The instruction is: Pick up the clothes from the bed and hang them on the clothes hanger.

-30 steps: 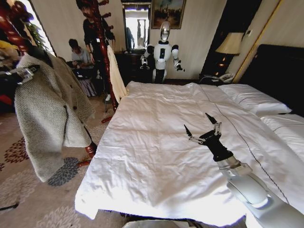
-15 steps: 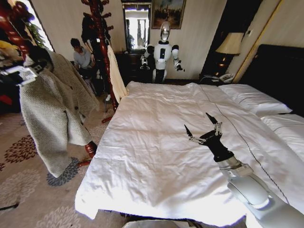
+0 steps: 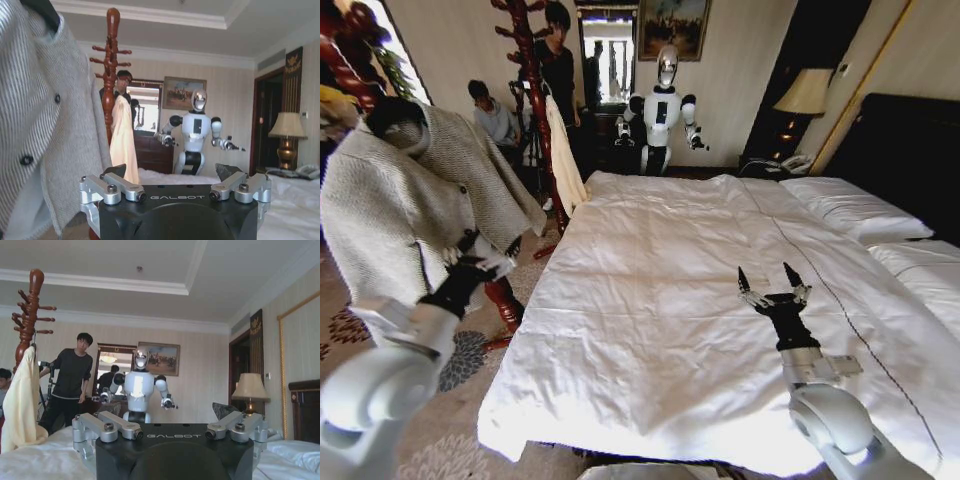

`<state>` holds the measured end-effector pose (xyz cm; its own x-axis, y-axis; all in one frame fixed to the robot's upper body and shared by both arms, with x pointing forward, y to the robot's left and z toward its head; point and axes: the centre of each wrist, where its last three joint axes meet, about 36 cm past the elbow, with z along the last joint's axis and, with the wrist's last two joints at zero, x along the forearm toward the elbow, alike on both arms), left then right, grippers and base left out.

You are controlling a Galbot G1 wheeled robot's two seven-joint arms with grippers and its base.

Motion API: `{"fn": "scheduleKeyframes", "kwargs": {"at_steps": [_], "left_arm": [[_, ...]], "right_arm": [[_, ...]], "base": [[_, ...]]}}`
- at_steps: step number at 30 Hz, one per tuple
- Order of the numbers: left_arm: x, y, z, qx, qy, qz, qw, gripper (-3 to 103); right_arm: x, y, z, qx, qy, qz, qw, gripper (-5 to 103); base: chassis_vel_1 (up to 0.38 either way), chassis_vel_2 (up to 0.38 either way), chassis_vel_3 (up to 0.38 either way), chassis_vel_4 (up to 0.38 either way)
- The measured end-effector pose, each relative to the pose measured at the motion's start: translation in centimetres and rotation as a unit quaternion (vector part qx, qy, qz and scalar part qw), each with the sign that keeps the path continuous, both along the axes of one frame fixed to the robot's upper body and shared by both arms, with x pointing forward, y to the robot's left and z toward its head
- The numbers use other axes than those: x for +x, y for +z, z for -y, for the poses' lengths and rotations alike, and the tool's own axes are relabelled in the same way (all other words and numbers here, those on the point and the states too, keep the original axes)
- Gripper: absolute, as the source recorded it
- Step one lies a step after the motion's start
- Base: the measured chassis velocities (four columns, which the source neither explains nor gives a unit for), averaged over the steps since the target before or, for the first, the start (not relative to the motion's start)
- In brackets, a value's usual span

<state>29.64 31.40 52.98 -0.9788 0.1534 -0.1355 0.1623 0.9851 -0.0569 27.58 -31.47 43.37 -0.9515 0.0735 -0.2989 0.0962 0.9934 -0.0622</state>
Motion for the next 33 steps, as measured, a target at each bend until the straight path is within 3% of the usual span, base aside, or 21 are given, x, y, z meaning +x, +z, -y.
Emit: {"fn": "scheduleKeyframes", "kwargs": {"at_steps": [2,3,6,8,12,17,33], "left_arm": [[-0.5,-3.5,1.1,0.010,-0.006,-0.007,0.9999,100],[-0.5,-3.5,1.1,0.010,-0.006,-0.007,0.9999,100],[-1.9,-9.4,3.0,0.004,-0.019,0.000,0.9998,100],[-3.3,-11.4,4.4,-0.007,-0.031,0.008,0.9995,100],[-4.6,-11.2,5.6,-0.026,-0.040,0.018,0.9987,100],[-4.4,-10.5,5.3,-0.041,-0.035,0.029,0.9981,100],[-4.3,-10.3,4.9,-0.045,-0.032,0.025,0.9981,100]], "right_arm": [[-1.4,-3.4,-1.0,-0.004,0.002,-0.018,1.000,100],[-1.4,-3.4,-1.0,-0.004,0.002,-0.018,1.000,100],[-4.0,-6.9,-2.6,-0.010,0.009,-0.049,0.999,100],[-5.4,-7.1,-3.3,-0.009,0.007,-0.065,0.998,100],[-6.2,-4.7,-3.4,-0.019,0.014,-0.074,0.997,100],[-5.8,-2.9,-2.3,-0.046,0.028,-0.067,0.996,100],[-5.7,-2.9,-2.2,-0.047,0.034,-0.069,0.996,100]], "base": [[0.000,0.000,0.000,0.000],[0.000,0.000,0.000,0.000],[0.000,0.000,0.000,0.000],[0.000,0.000,0.000,0.000],[0.000,0.000,0.000,0.000],[0.000,0.000,0.000,0.000],[0.000,0.000,0.000,0.000]]}}
